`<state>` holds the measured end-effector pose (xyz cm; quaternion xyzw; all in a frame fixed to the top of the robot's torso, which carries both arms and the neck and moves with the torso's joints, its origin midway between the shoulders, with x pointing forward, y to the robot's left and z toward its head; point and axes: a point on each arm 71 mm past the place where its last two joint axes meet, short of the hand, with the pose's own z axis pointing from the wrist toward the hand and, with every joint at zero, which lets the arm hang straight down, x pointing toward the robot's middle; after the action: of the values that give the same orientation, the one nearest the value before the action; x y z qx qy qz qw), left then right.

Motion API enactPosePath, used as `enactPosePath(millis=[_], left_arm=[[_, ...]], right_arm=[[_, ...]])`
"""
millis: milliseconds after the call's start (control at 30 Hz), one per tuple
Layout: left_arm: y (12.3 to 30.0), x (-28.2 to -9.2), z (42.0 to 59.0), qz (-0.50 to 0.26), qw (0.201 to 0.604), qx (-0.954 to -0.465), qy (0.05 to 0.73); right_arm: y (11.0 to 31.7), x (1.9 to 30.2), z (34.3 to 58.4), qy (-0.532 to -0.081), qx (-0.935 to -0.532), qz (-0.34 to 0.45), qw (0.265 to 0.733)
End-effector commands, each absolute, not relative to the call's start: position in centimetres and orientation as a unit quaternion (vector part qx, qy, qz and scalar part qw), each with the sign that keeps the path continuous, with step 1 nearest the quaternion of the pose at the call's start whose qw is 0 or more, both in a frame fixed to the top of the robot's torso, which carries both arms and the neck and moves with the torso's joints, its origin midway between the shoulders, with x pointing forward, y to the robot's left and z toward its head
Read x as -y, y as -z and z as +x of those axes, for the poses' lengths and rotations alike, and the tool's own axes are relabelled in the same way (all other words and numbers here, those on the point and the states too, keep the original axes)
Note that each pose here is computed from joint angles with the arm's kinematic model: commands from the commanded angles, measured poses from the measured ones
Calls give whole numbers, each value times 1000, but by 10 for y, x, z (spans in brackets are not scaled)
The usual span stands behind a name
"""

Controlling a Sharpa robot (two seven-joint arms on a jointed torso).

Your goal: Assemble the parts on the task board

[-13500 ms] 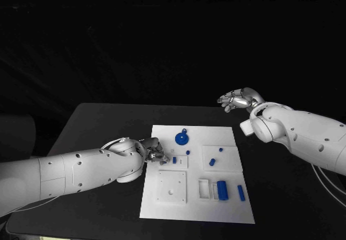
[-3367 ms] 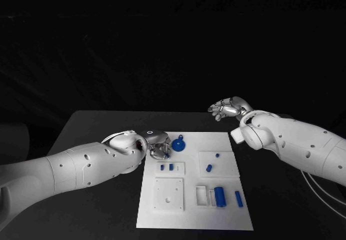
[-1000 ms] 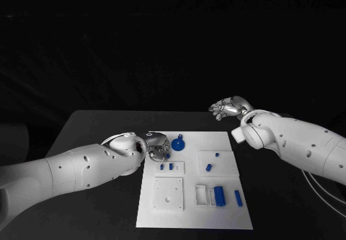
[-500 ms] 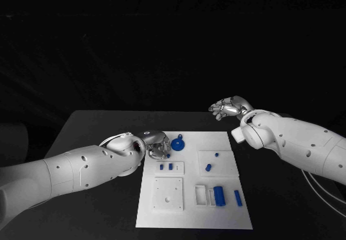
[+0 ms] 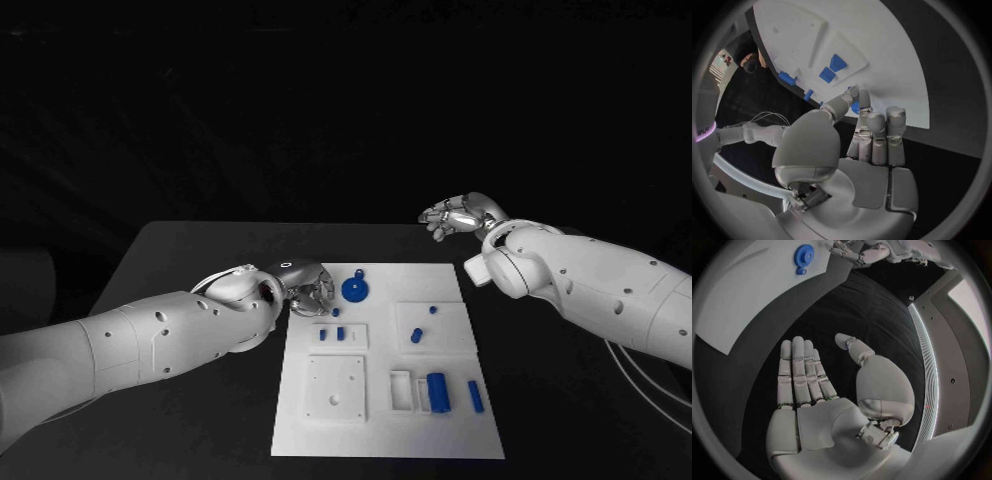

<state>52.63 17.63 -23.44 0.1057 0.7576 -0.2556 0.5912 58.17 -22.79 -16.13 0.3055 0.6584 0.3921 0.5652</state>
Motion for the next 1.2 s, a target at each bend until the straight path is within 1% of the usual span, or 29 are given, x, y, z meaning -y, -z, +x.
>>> enactPosePath(millis=[33,200,267,367,467,500,567,633,767,833,933,1000,1100,1200], left_arm=[[233,-179,524,100,589,-757,265],[231,-190,522,73,581,-758,287],[223,-195,525,37,584,-749,309],[214,-206,527,-23,583,-736,343],[204,-210,527,-30,588,-719,370],[202,-212,527,-46,581,-716,384],[194,-218,529,-117,557,-704,425],[190,-222,530,-172,538,-687,458],[188,-226,531,-237,502,-666,498],[186,-226,531,-256,490,-658,511],[184,-227,530,-287,468,-649,526],[183,-226,529,-300,459,-645,532],[182,-224,528,-310,462,-637,534],[182,-223,527,-340,448,-625,541]], right_arm=[[161,229,581,-395,-663,296,562],[161,231,579,-398,-675,274,558],[163,231,576,-399,-698,239,544],[163,232,573,-386,-718,190,547],[164,238,568,-367,-732,151,554],[166,241,567,-357,-736,137,558],[170,244,562,-335,-744,99,570],[175,247,556,-309,-749,54,584],[184,250,549,-281,-750,-1,598],[191,250,543,-262,-750,-36,606],[197,244,536,-242,-743,-84,619],[203,240,533,-234,-744,-100,618],[211,234,528,-221,-744,-122,619],[216,228,524,-208,-738,-138,627]])
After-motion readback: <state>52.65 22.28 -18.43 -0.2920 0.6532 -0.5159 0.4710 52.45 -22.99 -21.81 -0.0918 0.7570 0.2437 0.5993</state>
